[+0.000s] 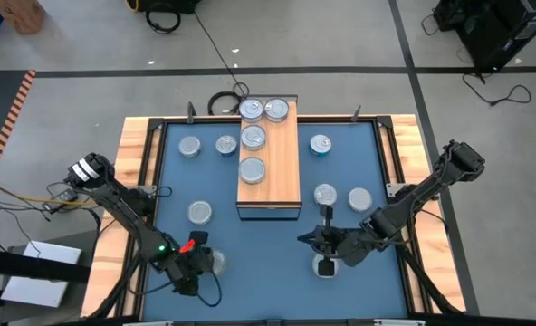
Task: Stack canned seafood by type on shelf
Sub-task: Put the yellow-blue tuna can on the shelf
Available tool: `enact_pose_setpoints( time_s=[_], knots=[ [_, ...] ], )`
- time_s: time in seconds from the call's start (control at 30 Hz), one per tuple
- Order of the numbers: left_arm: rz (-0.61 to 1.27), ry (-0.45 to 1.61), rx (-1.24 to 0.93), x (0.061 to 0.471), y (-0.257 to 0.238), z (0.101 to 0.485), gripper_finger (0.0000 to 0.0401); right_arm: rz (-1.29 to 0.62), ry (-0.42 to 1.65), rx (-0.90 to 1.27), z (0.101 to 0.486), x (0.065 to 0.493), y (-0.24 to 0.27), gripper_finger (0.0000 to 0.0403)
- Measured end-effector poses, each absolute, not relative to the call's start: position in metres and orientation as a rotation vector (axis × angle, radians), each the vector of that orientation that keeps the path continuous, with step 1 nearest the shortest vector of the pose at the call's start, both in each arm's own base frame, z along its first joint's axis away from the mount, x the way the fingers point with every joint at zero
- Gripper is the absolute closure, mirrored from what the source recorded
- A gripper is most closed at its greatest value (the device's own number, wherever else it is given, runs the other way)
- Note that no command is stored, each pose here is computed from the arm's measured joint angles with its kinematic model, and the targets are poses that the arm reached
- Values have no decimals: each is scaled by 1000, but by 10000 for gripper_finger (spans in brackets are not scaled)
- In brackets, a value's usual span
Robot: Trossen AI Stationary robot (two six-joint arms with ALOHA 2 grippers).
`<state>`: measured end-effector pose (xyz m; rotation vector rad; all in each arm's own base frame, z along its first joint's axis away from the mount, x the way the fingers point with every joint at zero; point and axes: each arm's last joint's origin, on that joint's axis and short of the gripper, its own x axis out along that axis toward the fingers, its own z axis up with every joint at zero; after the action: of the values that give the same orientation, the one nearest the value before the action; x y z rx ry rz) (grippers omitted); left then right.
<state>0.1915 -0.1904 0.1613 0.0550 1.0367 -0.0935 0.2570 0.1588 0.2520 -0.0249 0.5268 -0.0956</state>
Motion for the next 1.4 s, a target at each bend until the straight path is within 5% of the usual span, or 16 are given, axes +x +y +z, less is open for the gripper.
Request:
enact_pose_setpoints(
  time_s=[0.57,0.97,1.4],
  knots=[
    [-104,693,114,245,-140,142,401,-95,513,-10,253,258,159,398],
    [-218,797,269,246,-154,182,398,-87,503,-3,253,260,160,394],
    [-292,920,325,245,-159,170,308,-101,508,-21,253,263,155,393]
  ],
)
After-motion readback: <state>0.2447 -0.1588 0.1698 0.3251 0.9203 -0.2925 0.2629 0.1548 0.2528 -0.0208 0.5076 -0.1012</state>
